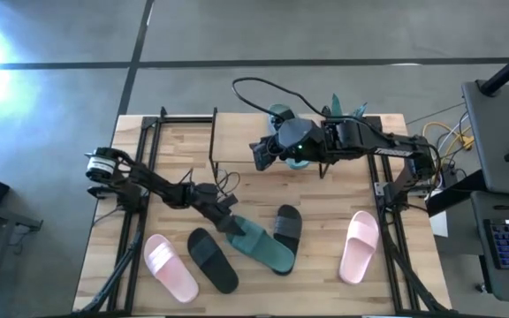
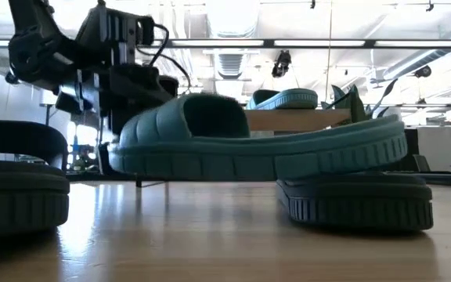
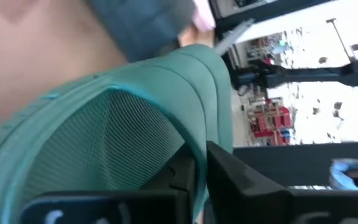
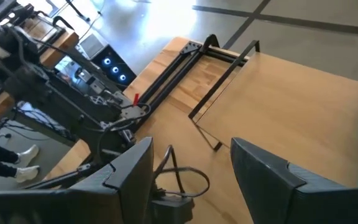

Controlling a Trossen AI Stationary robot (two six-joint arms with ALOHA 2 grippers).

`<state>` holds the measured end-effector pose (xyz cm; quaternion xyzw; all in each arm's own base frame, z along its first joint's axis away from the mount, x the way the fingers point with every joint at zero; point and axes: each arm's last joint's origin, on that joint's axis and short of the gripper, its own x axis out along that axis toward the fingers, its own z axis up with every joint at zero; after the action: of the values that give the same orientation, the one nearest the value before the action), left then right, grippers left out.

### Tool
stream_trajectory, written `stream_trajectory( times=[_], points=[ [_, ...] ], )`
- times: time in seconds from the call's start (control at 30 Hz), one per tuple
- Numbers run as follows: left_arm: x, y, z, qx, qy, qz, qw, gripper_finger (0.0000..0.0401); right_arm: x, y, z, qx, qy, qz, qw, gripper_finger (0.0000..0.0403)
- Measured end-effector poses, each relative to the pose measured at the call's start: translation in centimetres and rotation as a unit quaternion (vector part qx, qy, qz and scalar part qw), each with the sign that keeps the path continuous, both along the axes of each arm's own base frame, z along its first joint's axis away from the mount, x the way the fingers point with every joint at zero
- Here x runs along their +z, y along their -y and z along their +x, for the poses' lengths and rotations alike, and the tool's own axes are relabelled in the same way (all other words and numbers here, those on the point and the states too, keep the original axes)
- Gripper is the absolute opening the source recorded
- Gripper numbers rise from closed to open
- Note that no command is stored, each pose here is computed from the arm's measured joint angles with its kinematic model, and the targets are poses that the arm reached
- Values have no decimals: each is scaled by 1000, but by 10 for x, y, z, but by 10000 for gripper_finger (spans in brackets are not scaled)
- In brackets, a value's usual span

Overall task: Pick and place slides into the shelf
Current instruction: Put the green slide on the shelf

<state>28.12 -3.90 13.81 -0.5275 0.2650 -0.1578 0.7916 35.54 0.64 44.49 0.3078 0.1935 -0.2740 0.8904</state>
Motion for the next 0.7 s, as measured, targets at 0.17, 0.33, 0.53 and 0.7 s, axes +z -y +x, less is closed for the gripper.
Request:
stream_trajectory(
  times=[0.17,0.33,0.53,0.7],
  points=[
    [20,4,-6,-11,20,-19,1000,3,3,-7,-1,-3,16,4,1000,205],
    [54,6,-19,-5,52,-26,998,2,12,-13,-8,-43,37,-22,998,205],
    [90,0,-44,42,78,2,996,1,14,-17,-28,-89,0,-51,995,205],
    [77,-6,-67,72,-45,63,994,1,-2,-36,-32,-20,-88,-73,993,205]
  ],
)
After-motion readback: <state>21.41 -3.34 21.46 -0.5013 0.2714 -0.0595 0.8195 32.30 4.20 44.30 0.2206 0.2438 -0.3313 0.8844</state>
